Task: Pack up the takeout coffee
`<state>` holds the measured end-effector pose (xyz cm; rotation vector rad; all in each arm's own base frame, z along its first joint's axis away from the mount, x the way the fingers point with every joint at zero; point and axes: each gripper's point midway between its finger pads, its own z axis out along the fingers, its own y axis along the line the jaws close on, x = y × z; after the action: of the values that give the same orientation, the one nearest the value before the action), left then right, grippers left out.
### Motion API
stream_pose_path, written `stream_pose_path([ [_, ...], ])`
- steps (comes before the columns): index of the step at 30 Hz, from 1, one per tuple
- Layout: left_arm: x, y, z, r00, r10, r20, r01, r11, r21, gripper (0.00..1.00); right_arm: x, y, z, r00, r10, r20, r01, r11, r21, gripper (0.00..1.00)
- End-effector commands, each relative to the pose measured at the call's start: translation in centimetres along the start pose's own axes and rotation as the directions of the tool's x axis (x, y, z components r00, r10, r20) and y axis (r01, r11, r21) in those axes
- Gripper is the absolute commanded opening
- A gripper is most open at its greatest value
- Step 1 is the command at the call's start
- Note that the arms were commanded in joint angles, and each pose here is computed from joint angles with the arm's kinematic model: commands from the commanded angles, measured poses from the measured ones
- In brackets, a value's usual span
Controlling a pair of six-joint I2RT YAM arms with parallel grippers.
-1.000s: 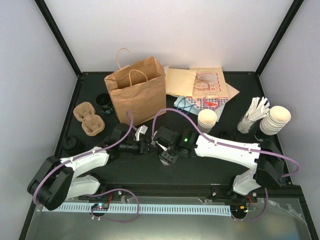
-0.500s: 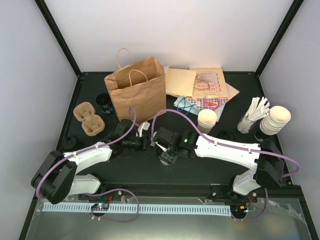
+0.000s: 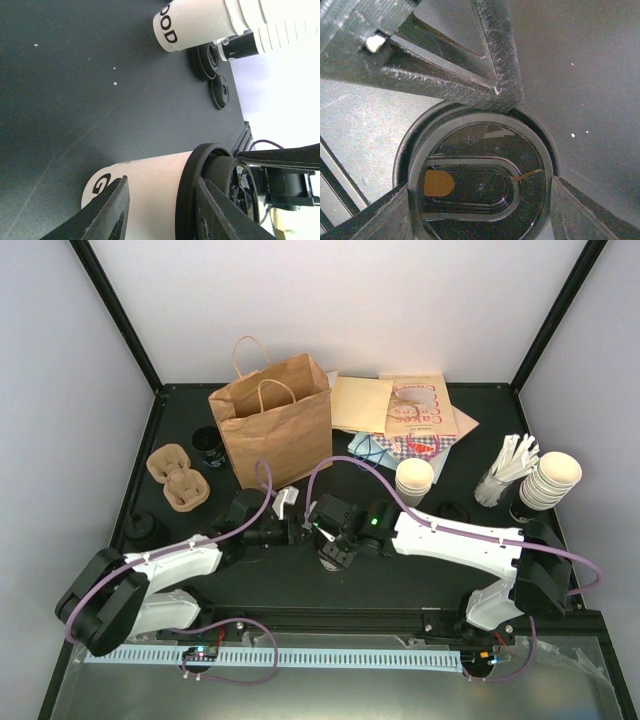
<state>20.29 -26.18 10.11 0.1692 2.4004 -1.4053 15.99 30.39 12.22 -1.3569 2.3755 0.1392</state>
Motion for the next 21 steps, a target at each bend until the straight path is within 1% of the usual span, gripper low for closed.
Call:
stream_pose_path([
  [1, 4.9, 5.2, -0.3, 0.993, -0.083, -0.088, 0.062, 0.974, -0.216, 0.39, 6.8, 2.0, 3.8, 0.964, 0.004, -0.266, -0.028, 0.996, -0.087, 0.65],
  [5, 4.5, 3.8, -1.1, 0.996, -0.075, -0.051, 0.065, 0.982, -0.18, 0.4, 7.1, 1.1, 3.9, 0.96, 0.047, -0.276, -0.062, 0.997, -0.047, 0.64],
  [8, 4.8, 3.1, -1.7, 0.995, -0.084, -0.05, 0.075, 0.984, -0.163, 0.41, 6.8, 1.1, 3.8, 0.963, 0.055, -0.264, -0.071, 0.996, -0.049, 0.64],
  [12, 5.8, 2.7, -2.0, 0.992, -0.104, -0.071, 0.093, 0.985, -0.147, 0.41, 6.6, 1.2, 3.8, 0.964, 0.047, -0.262, -0.063, 0.997, -0.053, 0.64],
  [18, 7.4, 2.1, -1.3, 0.985, -0.115, -0.126, 0.1, 0.988, -0.12, 0.41, 6.4, 1.1, 3.8, 0.964, 0.031, -0.264, -0.046, 0.998, -0.052, 0.64],
  [21, 7.9, 2.1, -1.4, 0.983, -0.122, -0.14, 0.101, 0.984, -0.147, 0.41, 6.4, 1.1, 3.9, 0.964, 0.034, -0.264, -0.048, 0.998, -0.048, 0.64],
])
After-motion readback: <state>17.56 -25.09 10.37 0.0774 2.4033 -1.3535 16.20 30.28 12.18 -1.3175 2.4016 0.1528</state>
